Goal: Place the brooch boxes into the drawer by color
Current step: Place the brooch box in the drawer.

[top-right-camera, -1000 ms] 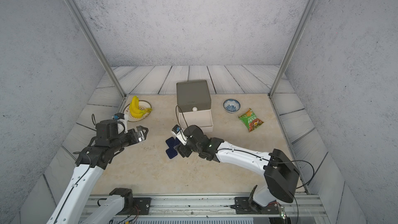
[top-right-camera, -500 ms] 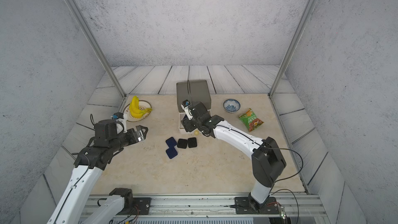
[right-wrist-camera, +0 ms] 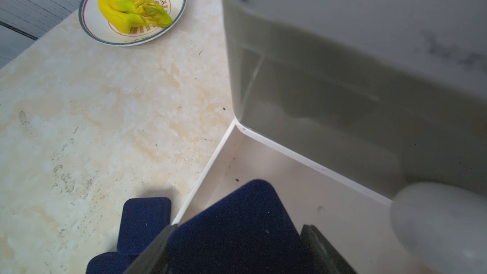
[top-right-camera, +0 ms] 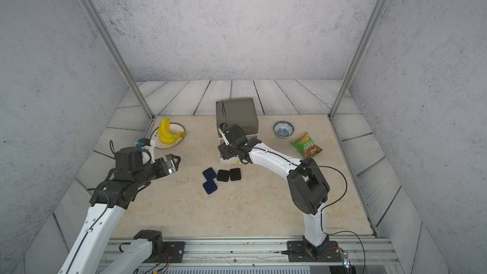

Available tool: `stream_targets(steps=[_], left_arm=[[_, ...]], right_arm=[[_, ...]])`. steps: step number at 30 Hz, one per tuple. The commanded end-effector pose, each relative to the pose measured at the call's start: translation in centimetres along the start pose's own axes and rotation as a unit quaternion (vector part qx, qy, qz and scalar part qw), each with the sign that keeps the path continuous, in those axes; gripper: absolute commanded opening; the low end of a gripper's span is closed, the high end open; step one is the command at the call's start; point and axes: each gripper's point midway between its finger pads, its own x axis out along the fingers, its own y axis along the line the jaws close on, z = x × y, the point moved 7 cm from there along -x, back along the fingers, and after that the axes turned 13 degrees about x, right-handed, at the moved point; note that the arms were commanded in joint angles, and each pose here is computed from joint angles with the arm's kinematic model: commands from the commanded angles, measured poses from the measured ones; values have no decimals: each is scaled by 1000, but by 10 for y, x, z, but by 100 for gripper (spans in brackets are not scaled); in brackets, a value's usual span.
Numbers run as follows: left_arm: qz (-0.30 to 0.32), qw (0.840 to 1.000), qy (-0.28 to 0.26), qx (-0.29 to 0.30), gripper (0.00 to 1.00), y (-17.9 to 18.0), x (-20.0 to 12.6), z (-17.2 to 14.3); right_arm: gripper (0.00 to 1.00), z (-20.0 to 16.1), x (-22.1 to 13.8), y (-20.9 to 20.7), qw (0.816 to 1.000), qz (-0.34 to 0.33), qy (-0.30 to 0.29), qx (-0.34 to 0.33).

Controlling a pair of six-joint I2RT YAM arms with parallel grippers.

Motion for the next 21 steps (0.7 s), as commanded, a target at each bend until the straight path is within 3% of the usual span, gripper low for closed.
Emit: stream_targets(steps=[1,12,15,18,21], left_arm=[[8,1000,-11,6,98,2,-6,5],[12,1000,-4,12,98,3,-2,5],[9,1000,-2,8,98,3,-1,4],[7,1000,-2,7,98,2,-1,3],[9,1000,-5,8,98,2,-3,4]], right_arm=[[56,3,7,-6,1000,-16,-2,10],[60,0,32,-14,1000,-27,10,6],[66,-2,36,-14,999,-29,13,4],[79,-2,36,-15,999,-33,13,5],[83,0,31,-16,999,-33,9,5]])
